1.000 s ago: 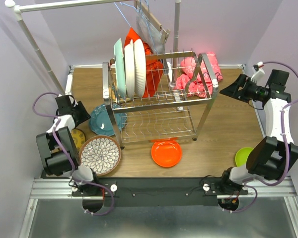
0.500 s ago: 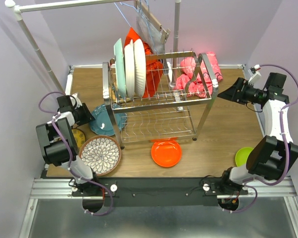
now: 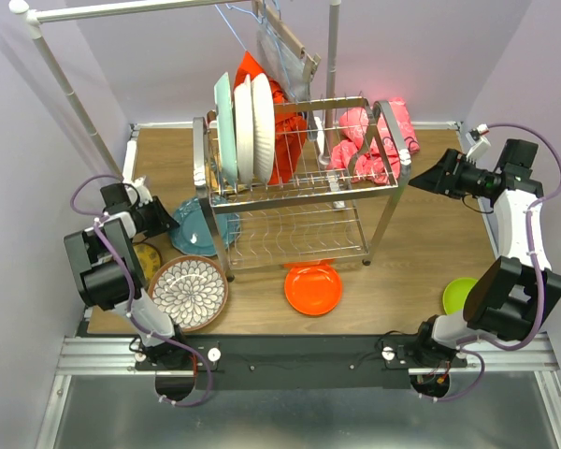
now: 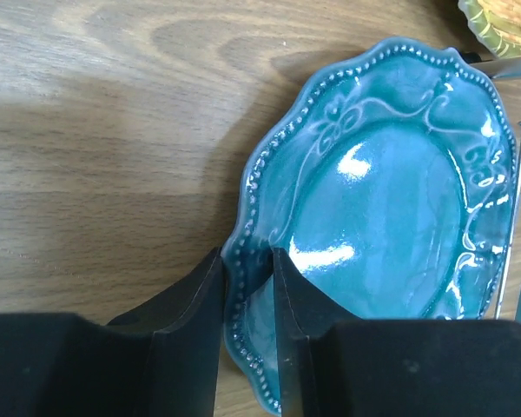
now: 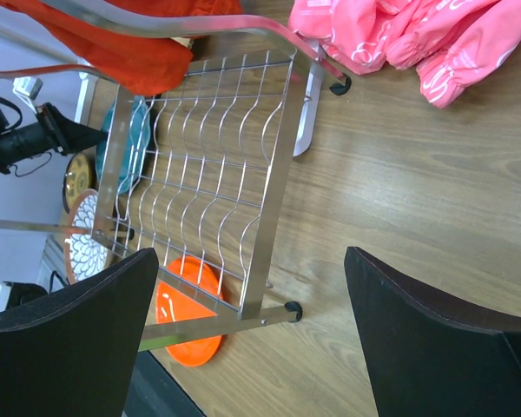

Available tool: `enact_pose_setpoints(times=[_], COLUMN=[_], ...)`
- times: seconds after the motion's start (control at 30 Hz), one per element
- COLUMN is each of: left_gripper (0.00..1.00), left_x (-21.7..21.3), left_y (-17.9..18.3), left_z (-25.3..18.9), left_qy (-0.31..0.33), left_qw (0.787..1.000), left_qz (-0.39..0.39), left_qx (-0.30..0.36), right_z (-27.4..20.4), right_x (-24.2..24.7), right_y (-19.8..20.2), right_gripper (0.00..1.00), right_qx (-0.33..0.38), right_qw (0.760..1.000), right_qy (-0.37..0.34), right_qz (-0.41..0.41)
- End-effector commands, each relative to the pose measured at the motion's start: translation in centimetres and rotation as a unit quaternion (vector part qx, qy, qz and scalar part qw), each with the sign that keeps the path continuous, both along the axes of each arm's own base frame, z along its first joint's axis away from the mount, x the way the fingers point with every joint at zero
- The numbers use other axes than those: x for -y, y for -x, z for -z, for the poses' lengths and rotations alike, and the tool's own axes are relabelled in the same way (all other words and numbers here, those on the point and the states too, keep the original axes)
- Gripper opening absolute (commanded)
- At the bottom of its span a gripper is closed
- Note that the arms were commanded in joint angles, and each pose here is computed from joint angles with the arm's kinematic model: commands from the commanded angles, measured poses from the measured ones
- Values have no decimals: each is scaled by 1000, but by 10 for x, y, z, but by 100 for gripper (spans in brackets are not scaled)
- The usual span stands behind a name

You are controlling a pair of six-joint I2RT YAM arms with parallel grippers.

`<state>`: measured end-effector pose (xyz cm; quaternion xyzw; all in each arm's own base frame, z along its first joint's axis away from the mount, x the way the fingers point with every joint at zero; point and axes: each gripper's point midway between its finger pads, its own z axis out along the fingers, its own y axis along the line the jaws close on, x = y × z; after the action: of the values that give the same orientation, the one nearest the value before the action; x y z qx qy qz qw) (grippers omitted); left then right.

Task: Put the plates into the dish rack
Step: Grab a plate with the left arm

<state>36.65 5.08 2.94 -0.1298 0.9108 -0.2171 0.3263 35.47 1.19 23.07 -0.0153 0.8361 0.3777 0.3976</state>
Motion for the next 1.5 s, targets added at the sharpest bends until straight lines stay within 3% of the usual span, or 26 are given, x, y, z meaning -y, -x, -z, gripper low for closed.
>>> enact_pose_setpoints(times=[0.0,0.33,0.77,1.13,1.47], left_gripper=[0,0,0,0,0], left_x=[-10,-58,-55,-45,-54], left_y=[19,20,17,26,1], left_z=[8,-84,-139,-101,-75], left_qy=[-22,-72,-31,-9,7], left_qw=[999,989,981,989,989], left_qz=[-17,-98,-99,-83,-66], left_qx=[-33,82,164,124,135], right_z=[-6,-13,-31,-27,-21], right_x=[-3,-1,2,1,1], right_y=[6,4,0,2,1], right_gripper=[97,97,97,97,97], right_qx=[13,21,43,37,33], right_qw=[1000,1000,999,999,999], right_qy=[2,9,22,20,19], right_qz=[-8,-4,2,3,-3])
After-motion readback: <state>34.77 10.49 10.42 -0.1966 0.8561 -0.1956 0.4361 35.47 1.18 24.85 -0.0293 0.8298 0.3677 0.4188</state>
